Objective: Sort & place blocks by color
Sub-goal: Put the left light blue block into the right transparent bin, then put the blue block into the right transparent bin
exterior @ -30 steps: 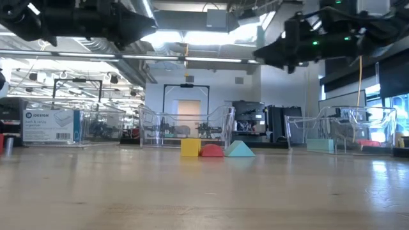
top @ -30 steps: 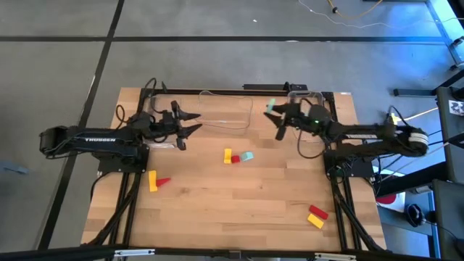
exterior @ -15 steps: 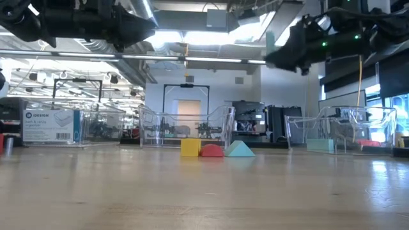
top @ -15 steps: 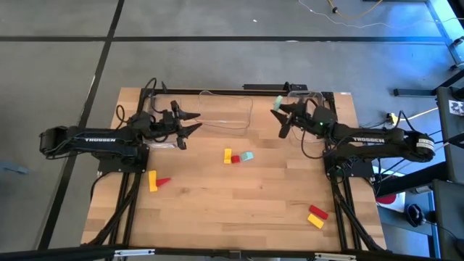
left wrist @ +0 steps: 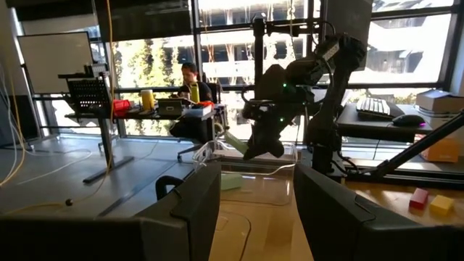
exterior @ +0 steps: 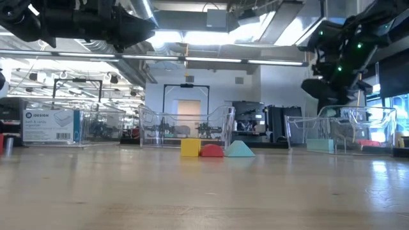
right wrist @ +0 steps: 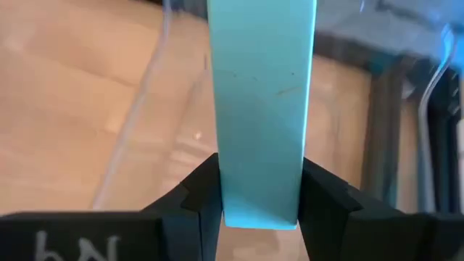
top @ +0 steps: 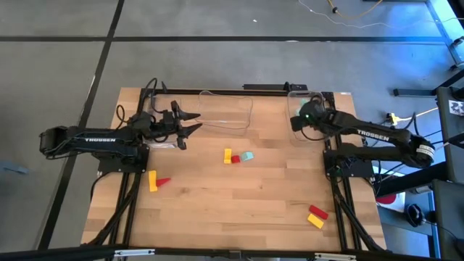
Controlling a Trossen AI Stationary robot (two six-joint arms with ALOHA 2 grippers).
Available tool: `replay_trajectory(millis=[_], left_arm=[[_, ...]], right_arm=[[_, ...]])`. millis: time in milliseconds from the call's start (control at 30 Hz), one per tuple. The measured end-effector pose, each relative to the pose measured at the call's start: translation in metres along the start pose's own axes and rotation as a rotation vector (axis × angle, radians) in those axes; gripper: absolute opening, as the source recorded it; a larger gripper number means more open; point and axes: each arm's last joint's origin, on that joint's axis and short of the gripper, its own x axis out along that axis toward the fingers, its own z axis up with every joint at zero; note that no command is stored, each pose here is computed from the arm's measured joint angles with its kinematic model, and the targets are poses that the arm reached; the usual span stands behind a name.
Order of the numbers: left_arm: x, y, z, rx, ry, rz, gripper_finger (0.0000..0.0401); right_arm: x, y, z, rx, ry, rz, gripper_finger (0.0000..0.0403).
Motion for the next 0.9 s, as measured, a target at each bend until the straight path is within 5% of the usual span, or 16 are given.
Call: replay_trajectory(millis=[300,567,900], left_arm=[[0.0,0.0,0.0,-0.002,0.0,0.0,0.0165],[0.0,0.0,0.0,0.0,0.0,0.001,0.0165],[0.0,0.0,0.0,0.002,0.0,0.003,0.0165]], right_arm=[[0.015,-0.009,-0.005,0.081,0.053,0.048,0.0136],[0.018,-0.011,-0.008,0.091,0.067,0.052,0.0192],[0.018,-0.009,-0.004,0.071,0.036,0.09,0.02]])
